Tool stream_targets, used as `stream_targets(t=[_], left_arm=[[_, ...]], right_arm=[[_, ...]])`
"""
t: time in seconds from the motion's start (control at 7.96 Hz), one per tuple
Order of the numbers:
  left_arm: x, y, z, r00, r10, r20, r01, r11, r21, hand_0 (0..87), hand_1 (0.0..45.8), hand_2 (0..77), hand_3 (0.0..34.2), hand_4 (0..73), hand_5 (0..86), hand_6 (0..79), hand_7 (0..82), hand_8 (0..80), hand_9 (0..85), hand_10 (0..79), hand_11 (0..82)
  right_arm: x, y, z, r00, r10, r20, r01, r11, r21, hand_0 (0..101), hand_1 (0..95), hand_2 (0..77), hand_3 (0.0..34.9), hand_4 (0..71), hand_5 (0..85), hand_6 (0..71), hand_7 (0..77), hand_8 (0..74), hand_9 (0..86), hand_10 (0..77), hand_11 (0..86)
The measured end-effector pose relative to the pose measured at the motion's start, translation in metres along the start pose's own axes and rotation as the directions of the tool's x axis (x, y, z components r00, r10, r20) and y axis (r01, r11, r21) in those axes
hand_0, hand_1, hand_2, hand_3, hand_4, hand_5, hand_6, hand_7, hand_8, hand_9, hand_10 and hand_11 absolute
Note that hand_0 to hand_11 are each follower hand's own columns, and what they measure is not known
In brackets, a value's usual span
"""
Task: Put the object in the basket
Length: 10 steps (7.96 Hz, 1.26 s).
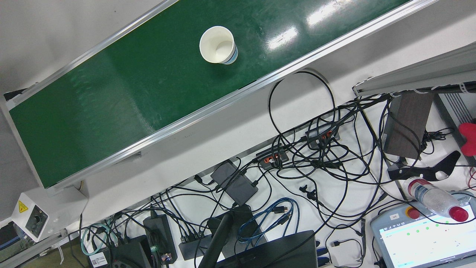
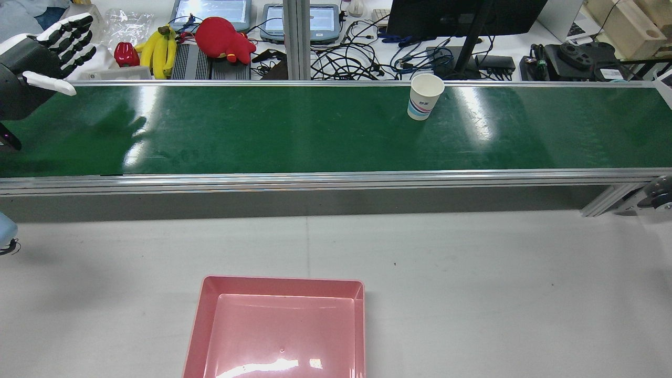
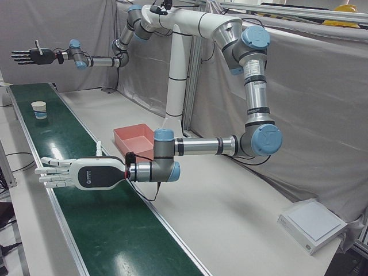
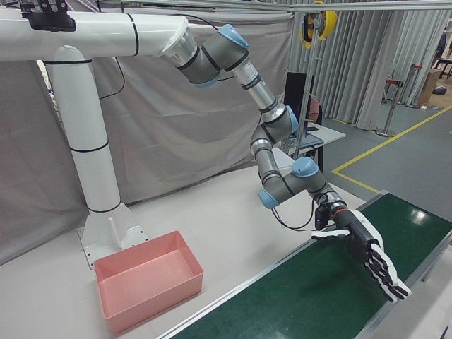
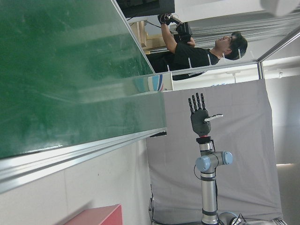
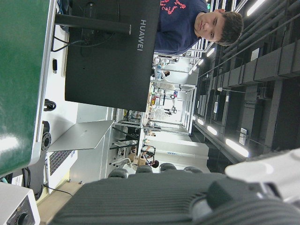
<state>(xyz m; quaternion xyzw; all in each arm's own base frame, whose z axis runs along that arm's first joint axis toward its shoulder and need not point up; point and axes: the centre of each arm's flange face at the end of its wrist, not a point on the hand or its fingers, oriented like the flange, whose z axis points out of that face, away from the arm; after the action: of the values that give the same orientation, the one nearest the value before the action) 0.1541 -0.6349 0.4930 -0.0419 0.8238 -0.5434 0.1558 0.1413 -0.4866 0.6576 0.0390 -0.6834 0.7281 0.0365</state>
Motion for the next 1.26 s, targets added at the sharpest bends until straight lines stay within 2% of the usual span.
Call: stream_targets(t=[0.25, 0.63, 1.26], left_arm=[[0.001, 0.001, 0.000, 1.000, -0.006, -0.002, 0.006, 1.000, -0.003, 58.4, 14.2, 0.5, 2.6, 0.5, 17.5, 0.5, 0.5, 0.0, 0.5, 1.6, 3.8], [0.008, 0.017, 0.001, 1.000, -0.009, -0.009, 0.009, 1.000, -0.015, 59.1, 14.2, 0.5, 2.6, 0.5, 18.0, 0.5, 0.5, 0.0, 0.5, 1.6, 3.8], [0.008, 0.020, 0.001, 1.000, -0.010, -0.010, 0.009, 1.000, -0.018, 59.0, 13.1, 0.5, 2.0, 0.5, 18.0, 0.5, 0.5, 0.0, 0.5, 1.6, 3.8]], right_arm=[[0.000, 0.000, 0.000, 1.000, 0.000, 0.000, 0.000, 1.000, 0.000, 0, 0.0, 1.1, 0.0, 0.0, 0.0, 0.0, 0.5, 0.0, 0.0, 0.0, 0.0], [0.000, 0.000, 0.000, 1.000, -0.001, 0.000, 0.001, 1.000, 0.000, 0, 0.0, 1.1, 0.0, 0.0, 0.0, 0.0, 0.5, 0.0, 0.0, 0.0, 0.0], [0.000, 0.000, 0.000, 1.000, -0.001, 0.000, 0.001, 1.000, 0.001, 0, 0.0, 0.5, 0.0, 0.0, 0.0, 0.0, 0.5, 0.0, 0.0, 0.0, 0.0]])
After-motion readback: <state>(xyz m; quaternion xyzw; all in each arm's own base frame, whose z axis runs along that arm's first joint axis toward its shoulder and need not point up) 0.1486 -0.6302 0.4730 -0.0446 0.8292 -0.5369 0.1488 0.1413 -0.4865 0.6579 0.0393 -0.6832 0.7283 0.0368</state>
